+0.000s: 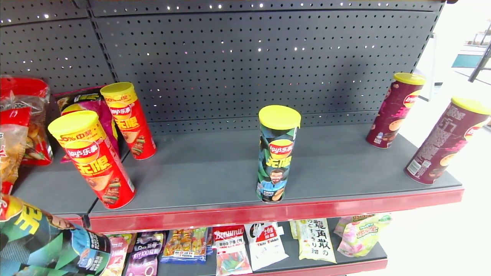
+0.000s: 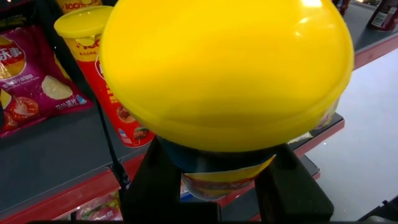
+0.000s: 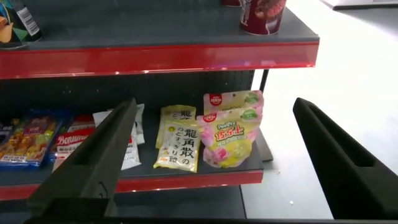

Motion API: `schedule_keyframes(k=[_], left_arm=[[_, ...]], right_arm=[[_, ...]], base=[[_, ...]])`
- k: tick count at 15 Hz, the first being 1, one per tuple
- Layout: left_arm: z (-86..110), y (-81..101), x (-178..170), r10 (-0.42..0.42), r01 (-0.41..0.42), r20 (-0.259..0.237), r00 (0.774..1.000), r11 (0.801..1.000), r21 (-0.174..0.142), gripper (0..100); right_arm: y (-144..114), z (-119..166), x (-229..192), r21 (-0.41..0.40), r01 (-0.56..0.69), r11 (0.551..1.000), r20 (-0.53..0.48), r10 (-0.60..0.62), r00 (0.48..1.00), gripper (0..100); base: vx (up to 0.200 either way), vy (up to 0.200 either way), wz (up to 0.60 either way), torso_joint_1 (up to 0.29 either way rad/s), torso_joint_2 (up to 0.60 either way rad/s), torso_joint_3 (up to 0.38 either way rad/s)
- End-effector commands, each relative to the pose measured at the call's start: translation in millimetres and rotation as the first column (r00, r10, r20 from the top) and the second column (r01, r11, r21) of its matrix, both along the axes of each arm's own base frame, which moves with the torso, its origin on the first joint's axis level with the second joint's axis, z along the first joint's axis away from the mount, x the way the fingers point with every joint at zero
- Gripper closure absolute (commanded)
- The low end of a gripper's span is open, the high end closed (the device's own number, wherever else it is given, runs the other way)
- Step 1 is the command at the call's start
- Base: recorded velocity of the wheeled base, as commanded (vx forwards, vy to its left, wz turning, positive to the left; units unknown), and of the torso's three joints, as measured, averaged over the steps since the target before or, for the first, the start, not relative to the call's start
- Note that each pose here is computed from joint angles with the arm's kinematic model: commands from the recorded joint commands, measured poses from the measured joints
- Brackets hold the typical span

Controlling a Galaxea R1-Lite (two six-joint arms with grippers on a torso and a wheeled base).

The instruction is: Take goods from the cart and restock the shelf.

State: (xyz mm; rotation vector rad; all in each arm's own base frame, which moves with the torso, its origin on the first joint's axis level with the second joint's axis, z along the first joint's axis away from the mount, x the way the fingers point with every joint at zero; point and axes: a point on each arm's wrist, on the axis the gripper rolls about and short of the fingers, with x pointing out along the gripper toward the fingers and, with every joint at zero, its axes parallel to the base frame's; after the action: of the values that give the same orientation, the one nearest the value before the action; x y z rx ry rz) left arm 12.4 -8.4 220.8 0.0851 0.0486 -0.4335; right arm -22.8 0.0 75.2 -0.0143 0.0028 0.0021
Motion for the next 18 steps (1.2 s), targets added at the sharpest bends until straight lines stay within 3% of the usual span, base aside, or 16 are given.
schedule_keyframes(k=[1, 5, 12, 15, 18], left_arm=[[0.2, 0.2, -1.4, 0.001, -0.001, 0.007, 1.000, 1.000, -0.001, 100], [0.6, 0.2, -1.5, 0.001, -0.001, 0.008, 1.000, 1.000, -0.001, 100], [0.7, 0.3, -0.4, 0.011, -0.011, 0.005, 1.000, 1.000, -0.001, 100], [4.7, -1.1, 10.7, 0.012, -0.012, -0.021, 1.000, 1.000, 0.005, 100], [10.4, -6.2, 50.2, 0.015, -0.014, -0.085, 0.996, 1.000, 0.019, 100]], right_arm=[[0.0, -0.1, 0.0, -0.001, -0.001, 1.000, 0.000, 0.001, 1.000, 0], [0.0, -0.1, 0.0, -0.001, -0.002, 1.000, 0.000, 0.002, 1.000, 0], [0.0, -0.1, 0.0, -0.001, -0.002, 1.000, 0.000, 0.002, 1.000, 0], [0.0, -0.1, 0.0, -0.001, -0.002, 1.000, 0.000, 0.002, 1.000, 0], [0.0, -0.1, 0.0, 0.000, -0.002, 1.000, 0.000, 0.002, 1.000, 0]], base=[[0.000, 0.000, -0.60, -0.002, 0.00, -0.002], [0.000, 0.000, -0.60, 0.001, 0.00, 0.001], [0.000, 0.000, 0.00, 0.000, 0.00, 0.000], [0.000, 0.000, 0.00, 0.000, 0.00, 0.000], [0.000, 0.000, 0.00, 0.000, 0.00, 0.000]])
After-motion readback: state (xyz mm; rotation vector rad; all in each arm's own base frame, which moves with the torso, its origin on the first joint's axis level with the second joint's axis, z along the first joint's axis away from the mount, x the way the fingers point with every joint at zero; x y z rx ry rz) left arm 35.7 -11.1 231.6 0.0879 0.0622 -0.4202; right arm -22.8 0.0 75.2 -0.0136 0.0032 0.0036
